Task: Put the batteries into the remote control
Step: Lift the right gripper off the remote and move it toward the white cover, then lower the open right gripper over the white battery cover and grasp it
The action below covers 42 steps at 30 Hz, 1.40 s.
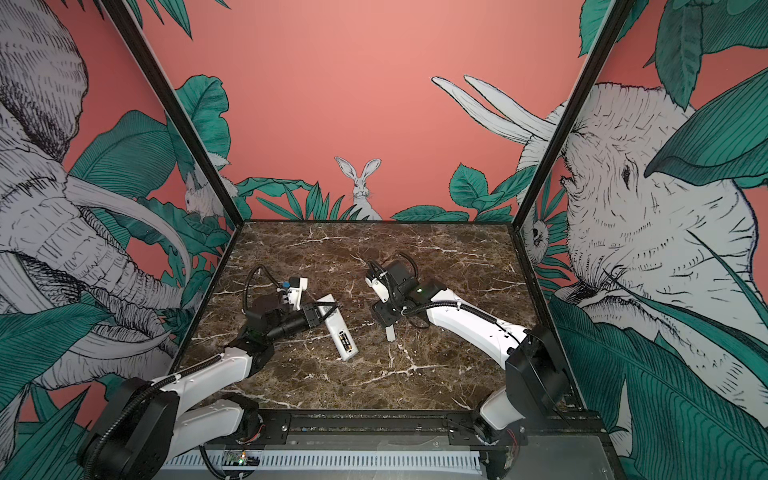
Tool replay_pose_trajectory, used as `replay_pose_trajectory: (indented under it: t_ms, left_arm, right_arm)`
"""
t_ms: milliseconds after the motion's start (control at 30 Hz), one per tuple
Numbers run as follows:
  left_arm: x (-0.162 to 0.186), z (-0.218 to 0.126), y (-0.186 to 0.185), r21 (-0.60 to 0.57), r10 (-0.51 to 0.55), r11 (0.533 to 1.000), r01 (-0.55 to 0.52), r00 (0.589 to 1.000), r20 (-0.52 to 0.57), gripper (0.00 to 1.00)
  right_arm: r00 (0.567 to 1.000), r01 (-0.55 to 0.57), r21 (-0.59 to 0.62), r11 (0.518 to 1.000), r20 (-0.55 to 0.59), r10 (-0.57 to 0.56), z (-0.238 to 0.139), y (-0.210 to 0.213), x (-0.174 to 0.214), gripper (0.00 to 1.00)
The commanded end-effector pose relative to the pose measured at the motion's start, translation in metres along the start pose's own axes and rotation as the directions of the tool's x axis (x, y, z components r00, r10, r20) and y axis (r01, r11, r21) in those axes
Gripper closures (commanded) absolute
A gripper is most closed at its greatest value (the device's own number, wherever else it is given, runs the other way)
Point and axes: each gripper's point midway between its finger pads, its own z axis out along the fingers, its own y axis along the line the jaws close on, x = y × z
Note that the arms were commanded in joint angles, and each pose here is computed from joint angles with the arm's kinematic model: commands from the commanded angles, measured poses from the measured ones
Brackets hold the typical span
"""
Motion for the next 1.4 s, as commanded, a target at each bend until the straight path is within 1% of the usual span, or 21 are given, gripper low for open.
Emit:
replay_pose_trajectory:
  t_ms: [0, 200, 400, 767, 1133, 1367]
  left_arm:
    - [-0.002, -0.005, 0.003, -0.028, 0.029, 0.999, -0.028, 0.999, 0.015, 1.0]
    - [-0.002, -0.008, 0.005, -0.054, 0.056, 0.997, -0.054, 0.998, 0.019, 1.0]
    - [-0.002, -0.011, 0.008, -0.088, 0.084, 0.993, -0.083, 0.996, 0.017, 1.0]
    - [-0.002, -0.012, 0.008, -0.09, 0.106, 0.991, -0.103, 0.994, 0.024, 1.0]
    - [0.001, -0.011, 0.012, -0.082, 0.096, 0.992, -0.093, 0.995, 0.025, 1.0]
    - [0.002, -0.011, 0.014, -0.087, 0.096, 0.992, -0.094, 0.995, 0.023, 1.0]
  right_arm:
    - [0.998, -0.058, -0.005, 0.998, -0.029, 0.057, 0.011, -0.004, 0.007, 0.31]
    - [0.987, -0.108, 0.032, 0.994, -0.117, 0.111, 0.036, -0.019, 0.028, 0.31]
    - [0.976, -0.145, 0.072, 0.987, -0.152, 0.155, 0.048, -0.031, 0.038, 0.31]
    - [0.965, -0.206, 0.098, 0.974, -0.142, 0.219, 0.067, -0.041, 0.043, 0.33]
    - [0.962, -0.212, 0.099, 0.972, -0.152, 0.225, 0.08, -0.041, 0.042, 0.34]
    - [0.958, -0.215, 0.099, 0.972, -0.171, 0.229, 0.087, -0.041, 0.048, 0.36]
